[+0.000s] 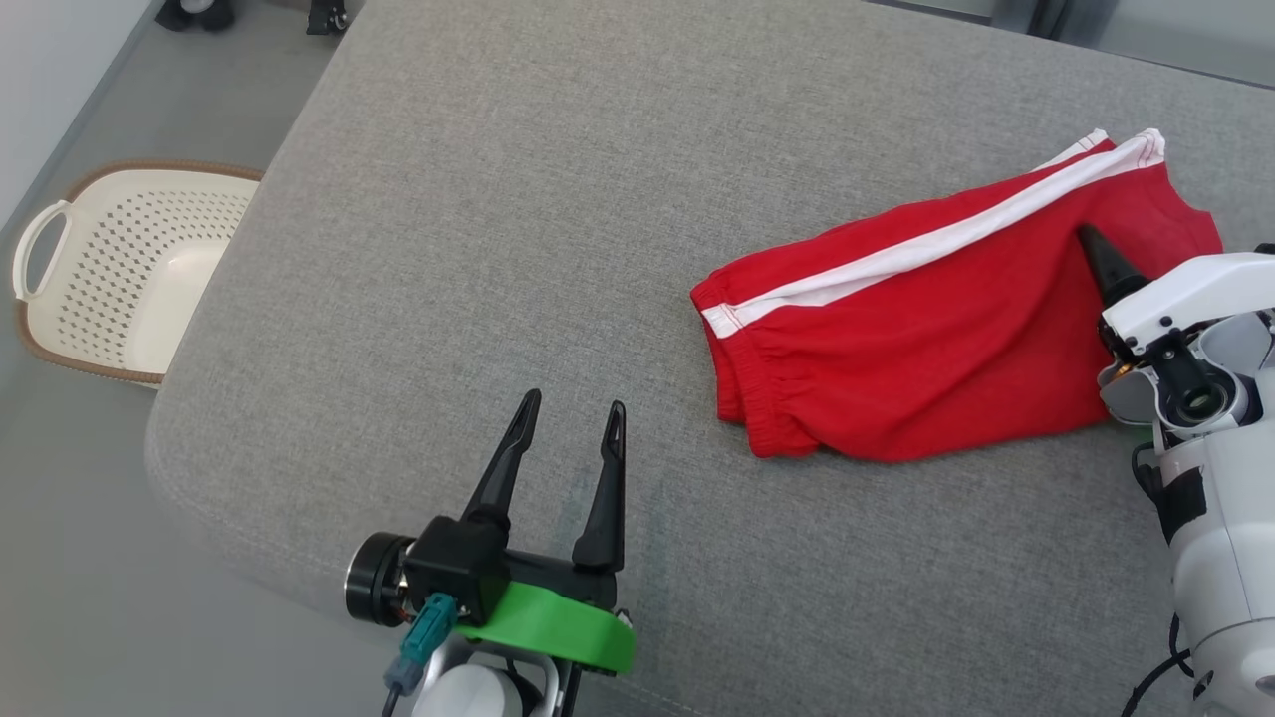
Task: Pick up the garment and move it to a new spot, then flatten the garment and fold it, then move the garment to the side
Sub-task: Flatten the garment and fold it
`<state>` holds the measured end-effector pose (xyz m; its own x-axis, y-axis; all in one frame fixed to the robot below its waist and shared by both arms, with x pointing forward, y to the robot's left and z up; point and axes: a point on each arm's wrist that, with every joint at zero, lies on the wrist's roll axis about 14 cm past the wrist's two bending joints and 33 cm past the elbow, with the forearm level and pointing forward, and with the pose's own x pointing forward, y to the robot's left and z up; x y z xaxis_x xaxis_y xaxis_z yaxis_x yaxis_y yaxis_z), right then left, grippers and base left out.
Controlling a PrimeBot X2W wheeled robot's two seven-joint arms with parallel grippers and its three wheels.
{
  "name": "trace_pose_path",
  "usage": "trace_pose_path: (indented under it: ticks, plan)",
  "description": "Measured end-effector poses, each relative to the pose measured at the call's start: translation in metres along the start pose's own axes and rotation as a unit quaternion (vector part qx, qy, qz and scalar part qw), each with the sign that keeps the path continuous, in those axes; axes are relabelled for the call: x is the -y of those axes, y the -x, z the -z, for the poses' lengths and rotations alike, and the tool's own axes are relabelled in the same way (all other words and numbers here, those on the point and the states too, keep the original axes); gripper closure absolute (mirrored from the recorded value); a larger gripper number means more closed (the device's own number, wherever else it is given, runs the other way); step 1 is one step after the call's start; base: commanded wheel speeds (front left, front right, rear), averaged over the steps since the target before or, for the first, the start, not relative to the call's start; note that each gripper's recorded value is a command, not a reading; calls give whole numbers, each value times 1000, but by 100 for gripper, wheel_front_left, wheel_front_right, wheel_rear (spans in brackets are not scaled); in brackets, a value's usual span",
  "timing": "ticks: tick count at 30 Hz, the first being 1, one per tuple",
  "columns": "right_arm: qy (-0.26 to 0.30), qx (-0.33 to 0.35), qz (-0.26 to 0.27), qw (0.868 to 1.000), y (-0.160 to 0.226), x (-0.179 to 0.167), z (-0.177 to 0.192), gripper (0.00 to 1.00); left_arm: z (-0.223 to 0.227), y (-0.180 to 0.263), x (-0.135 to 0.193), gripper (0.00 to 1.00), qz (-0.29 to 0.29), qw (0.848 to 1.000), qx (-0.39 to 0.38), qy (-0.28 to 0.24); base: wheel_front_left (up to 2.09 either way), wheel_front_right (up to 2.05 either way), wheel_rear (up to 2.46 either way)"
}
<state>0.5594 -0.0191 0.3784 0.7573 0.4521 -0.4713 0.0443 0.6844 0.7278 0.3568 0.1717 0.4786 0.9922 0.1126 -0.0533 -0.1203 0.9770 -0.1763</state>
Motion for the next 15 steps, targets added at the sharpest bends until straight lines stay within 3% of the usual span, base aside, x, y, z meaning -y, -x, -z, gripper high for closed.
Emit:
trace_pose_path:
  ticks: [1,2,4,5,7,15]
  plan:
    - [0,-1,-2,1000,-2,-2,0,1,0,0,-1,0,-2,1000,0,0,0,0,0]
    - [0,-1,-2,1000,-4,-3,0,11,0,1,-2,0,-5,1000,0,0,0,0,0]
    - [2,-2,-2,1000,-7,-4,0,9,0,1,-3,0,-7,1000,-1,2,0,0,0]
    - [5,-1,-2,1000,-8,-4,0,15,0,1,-3,0,-8,1000,-1,2,0,0,0]
    - [14,0,-2,1000,-10,-6,-1,100,2,1,-3,0,-8,1000,-3,3,0,0,0]
    - [29,25,-10,999,-6,-12,-10,100,3,-4,2,0,0,1000,-4,7,0,0,0]
